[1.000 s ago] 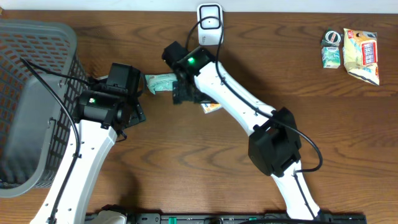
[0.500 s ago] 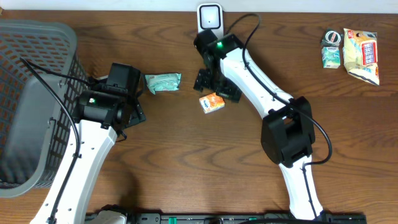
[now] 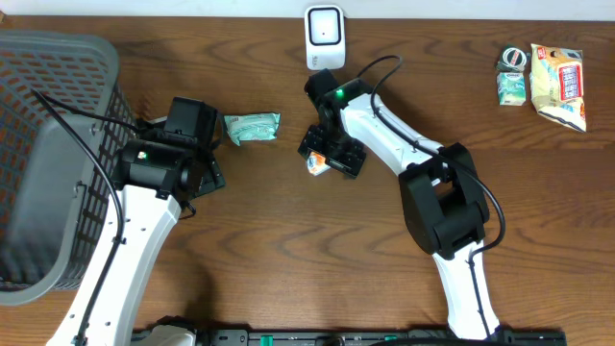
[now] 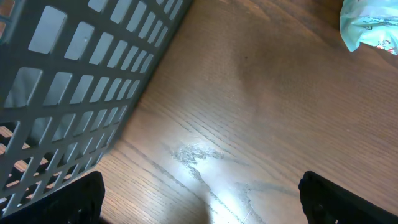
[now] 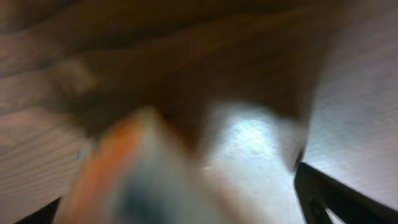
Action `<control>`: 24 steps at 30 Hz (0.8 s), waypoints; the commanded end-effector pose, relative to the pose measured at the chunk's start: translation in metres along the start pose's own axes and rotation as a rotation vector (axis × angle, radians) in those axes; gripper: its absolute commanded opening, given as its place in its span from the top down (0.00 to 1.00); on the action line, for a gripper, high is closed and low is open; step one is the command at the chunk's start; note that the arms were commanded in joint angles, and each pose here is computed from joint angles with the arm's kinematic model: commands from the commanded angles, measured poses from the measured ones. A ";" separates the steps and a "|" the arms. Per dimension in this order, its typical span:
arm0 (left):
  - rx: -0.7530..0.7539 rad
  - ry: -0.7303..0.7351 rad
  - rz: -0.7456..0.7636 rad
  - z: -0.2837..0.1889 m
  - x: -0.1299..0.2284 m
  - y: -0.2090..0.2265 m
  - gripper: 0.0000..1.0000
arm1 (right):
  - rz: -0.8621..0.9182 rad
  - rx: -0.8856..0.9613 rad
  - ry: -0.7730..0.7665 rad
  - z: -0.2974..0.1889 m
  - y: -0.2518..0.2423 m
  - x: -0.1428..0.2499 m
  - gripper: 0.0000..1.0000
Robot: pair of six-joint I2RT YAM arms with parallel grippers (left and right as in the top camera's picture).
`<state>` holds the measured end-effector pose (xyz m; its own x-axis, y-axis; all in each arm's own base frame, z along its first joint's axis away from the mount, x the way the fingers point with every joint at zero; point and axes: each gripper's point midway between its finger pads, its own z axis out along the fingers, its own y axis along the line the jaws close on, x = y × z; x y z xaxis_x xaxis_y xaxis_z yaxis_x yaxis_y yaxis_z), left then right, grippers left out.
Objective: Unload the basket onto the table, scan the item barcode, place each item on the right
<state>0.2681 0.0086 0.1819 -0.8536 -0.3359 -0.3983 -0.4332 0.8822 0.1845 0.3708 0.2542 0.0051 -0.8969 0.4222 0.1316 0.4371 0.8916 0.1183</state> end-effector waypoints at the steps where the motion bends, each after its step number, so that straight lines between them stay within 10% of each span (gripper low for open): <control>1: -0.010 -0.011 -0.013 -0.002 -0.002 0.004 0.02 | -0.120 0.037 -0.016 0.013 -0.011 -0.008 0.17; 8: -0.010 -0.011 -0.013 -0.002 -0.002 0.004 0.02 | -0.344 0.031 -0.019 0.009 -0.011 -0.010 0.33; 24: -0.010 -0.011 -0.013 -0.002 -0.002 0.004 0.03 | -0.504 -0.053 -0.234 -0.113 -0.016 -0.038 0.01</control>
<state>0.2681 0.0087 0.1819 -0.8535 -0.3358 -0.3985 -0.4333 0.8821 0.1847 0.3991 0.2121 0.0746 -0.9957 0.0119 -0.0919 -0.0032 0.9868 0.1618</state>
